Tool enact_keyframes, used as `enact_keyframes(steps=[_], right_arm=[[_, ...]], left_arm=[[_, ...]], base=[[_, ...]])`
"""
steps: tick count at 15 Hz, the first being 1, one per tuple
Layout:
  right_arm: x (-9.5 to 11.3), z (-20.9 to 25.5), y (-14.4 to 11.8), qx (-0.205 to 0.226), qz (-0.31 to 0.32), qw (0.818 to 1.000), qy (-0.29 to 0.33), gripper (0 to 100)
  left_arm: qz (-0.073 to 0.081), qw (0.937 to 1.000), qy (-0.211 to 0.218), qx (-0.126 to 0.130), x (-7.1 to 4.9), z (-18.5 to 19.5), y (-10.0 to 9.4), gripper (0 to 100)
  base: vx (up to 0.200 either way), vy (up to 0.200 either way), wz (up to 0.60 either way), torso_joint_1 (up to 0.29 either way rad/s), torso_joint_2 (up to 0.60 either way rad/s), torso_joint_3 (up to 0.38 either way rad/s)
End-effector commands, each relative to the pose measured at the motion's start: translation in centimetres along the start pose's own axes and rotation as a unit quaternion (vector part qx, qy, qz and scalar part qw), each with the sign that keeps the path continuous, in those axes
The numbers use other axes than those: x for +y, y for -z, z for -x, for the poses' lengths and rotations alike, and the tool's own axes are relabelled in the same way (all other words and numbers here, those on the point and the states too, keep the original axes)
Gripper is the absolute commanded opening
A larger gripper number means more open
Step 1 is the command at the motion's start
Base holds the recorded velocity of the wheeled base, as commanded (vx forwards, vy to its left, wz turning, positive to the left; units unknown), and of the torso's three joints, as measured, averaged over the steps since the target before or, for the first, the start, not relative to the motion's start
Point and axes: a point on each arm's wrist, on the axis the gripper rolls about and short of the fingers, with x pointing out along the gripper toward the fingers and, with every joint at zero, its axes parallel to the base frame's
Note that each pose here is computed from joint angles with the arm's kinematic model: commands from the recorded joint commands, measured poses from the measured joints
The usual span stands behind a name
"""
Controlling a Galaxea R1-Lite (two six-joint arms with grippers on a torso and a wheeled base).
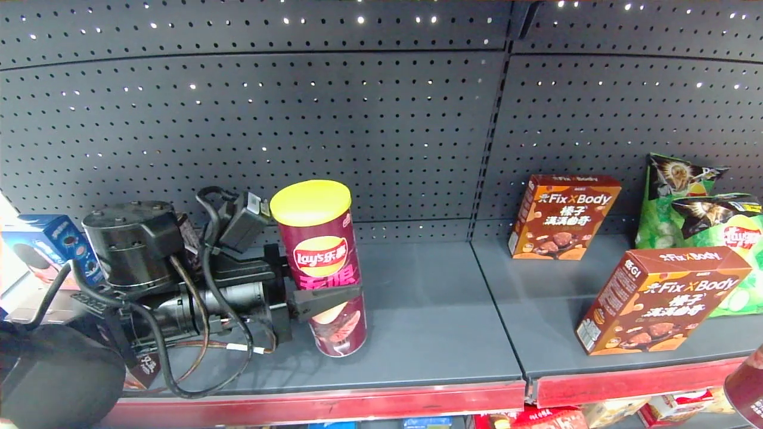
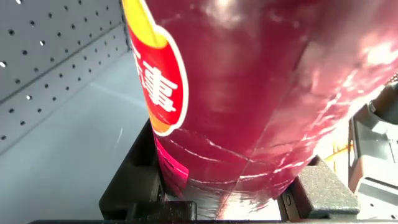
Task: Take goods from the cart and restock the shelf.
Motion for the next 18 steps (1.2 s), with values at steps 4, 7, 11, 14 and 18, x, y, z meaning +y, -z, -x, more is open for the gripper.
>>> enact_keyframes(steps=[4, 7, 11, 14, 18], right_arm=[[0.0, 0.0, 0.1, 0.001, 0.0, 1.0, 0.0, 0], [0.0, 0.0, 0.2, 0.003, 0.0, 1.0, -0.001, 0], [0.0, 0.0, 0.3, 0.006, 0.0, 1.0, -0.001, 0], [0.0, 0.0, 0.4, 0.008, 0.0, 1.0, -0.001, 0], [0.0, 0.0, 0.4, 0.008, 0.0, 1.0, -0.001, 0]], left_arm=[[0.017, 0.9997, 0.001, 0.016, 0.2, -0.3, 2.9, 0], [0.014, 0.9998, -0.002, 0.012, 1.1, -1.1, 3.9, 0], [0.025, 0.9994, -0.001, 0.023, 1.6, -1.7, 5.0, 0], [0.026, 0.9994, -0.001, 0.024, 1.7, -1.7, 5.2, 0], [0.024, 0.9994, -0.002, 0.023, 1.7, -1.7, 5.1, 100]], base=[[0.0, 0.0, 0.0, 0.0, 0.0, 0.0], [0.0, 0.0, 0.0, 0.0, 0.0, 0.0], [0.0, 0.0, 0.0, 0.0, 0.0, 0.0], [0.0, 0.0, 0.0, 0.0, 0.0, 0.0], [0.0, 0.0, 0.0, 0.0, 0.0, 0.0]])
